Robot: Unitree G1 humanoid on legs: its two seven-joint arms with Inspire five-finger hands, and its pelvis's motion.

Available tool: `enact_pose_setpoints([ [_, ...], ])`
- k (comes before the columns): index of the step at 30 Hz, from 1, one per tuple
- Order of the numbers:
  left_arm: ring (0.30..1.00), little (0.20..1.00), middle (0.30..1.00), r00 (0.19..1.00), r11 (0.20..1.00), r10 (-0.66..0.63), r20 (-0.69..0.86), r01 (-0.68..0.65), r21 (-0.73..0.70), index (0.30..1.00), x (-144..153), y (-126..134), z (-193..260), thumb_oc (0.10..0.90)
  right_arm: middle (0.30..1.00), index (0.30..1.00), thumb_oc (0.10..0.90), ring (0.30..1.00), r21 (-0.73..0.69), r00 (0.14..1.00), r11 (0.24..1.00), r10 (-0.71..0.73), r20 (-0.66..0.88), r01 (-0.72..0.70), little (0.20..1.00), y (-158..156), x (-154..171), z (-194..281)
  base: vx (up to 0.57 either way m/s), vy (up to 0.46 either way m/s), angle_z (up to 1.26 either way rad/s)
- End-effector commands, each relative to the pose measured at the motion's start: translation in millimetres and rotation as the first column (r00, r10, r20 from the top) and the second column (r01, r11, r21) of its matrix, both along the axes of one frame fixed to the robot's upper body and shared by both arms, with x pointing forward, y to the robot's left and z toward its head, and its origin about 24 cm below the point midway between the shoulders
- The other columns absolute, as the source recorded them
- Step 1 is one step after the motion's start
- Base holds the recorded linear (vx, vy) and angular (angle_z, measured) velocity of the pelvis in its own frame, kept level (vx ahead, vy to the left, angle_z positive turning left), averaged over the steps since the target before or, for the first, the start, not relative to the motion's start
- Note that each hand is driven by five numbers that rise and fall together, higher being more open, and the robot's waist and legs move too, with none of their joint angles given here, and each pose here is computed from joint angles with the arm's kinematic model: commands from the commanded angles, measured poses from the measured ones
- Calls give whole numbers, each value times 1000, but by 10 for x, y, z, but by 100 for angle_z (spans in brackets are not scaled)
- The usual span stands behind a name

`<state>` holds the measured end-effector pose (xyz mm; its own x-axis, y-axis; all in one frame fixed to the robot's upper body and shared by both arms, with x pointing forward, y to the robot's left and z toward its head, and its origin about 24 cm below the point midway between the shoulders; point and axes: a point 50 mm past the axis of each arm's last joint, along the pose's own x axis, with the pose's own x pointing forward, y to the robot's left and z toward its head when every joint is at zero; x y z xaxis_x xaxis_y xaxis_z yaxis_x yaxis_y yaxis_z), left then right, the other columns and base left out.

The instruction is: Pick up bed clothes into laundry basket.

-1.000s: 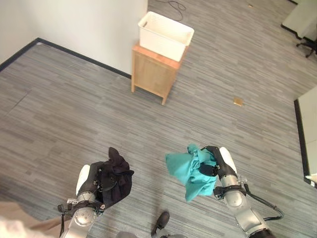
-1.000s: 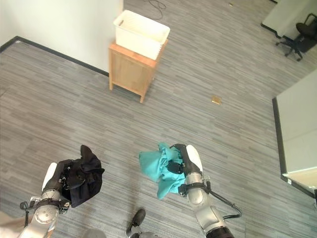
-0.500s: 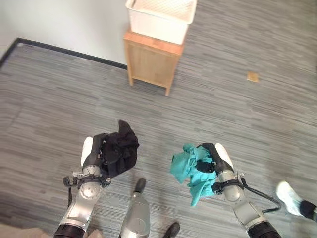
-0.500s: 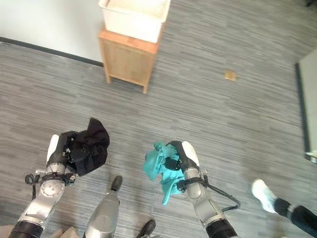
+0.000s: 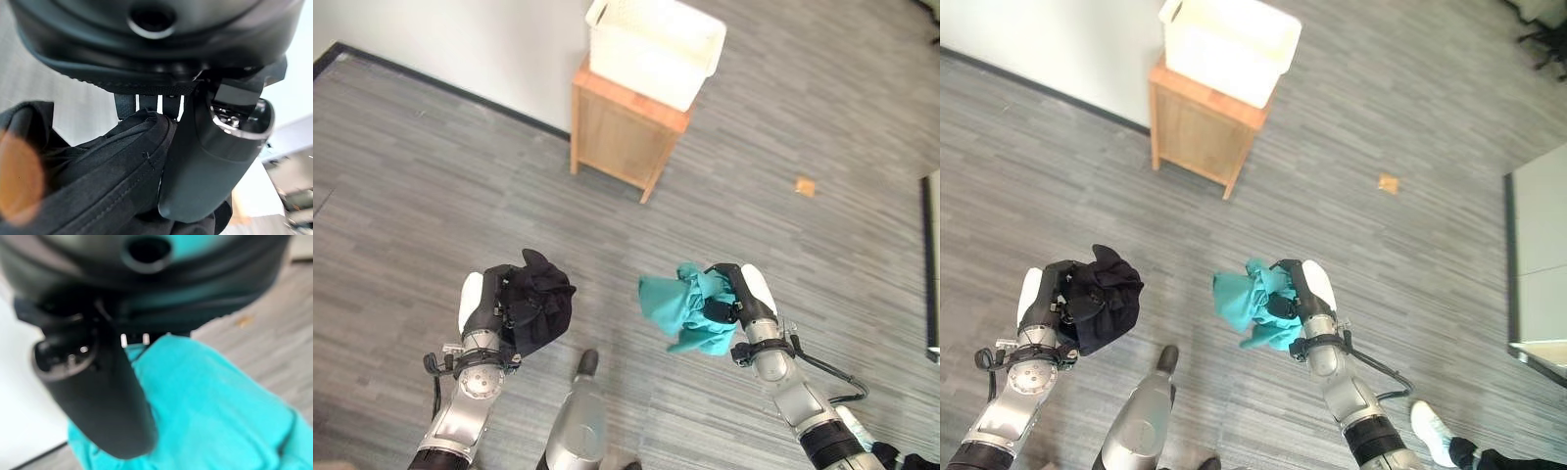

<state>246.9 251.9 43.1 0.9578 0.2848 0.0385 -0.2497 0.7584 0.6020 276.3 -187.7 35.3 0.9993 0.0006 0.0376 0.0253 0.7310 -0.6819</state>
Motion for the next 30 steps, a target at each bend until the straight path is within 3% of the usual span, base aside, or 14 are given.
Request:
enact_pose_setpoints([
  [1,300,300,300,953,990,-139,271,126,63,300,163,-255,531,400,300,300,400,300,-6,966,1000,-28,258,30,300,-100,101,497,358,-123,4],
  [8,300,300,300,920,960,-278,276,268,74,300,305,-577,549,400,300,300,400,300,-7,964,995,-96,248,101,300,-276,59,462,482,-160,97],
  [14,300,300,300,930,969,-244,274,248,22,300,302,-571,499,400,300,300,400,300,2,970,999,-45,238,46,300,-203,45,463,128,-111,69],
  [24,300,300,300,934,966,-235,270,254,-38,300,282,-602,457,400,300,300,400,300,71,975,996,-71,213,57,300,-225,-17,387,51,-22,-2],
  [25,300,300,300,733,539,358,-579,-668,-513,300,-1638,32,-1611,400,300,300,400,300,-24,959,989,-150,-240,148,300,-652,-75,-350,-113,125,0],
  [29,300,300,300,781,602,321,-536,-605,-521,300,-1450,73,-1528,400,300,300,400,300,-7,958,985,-170,-232,173,300,-713,-89,-322,-195,138,18],
  [30,300,300,300,817,654,289,-499,-549,-520,300,-1289,70,-1455,400,300,300,400,300,-25,963,984,-179,-202,178,300,-752,-74,-253,-203,112,79],
])
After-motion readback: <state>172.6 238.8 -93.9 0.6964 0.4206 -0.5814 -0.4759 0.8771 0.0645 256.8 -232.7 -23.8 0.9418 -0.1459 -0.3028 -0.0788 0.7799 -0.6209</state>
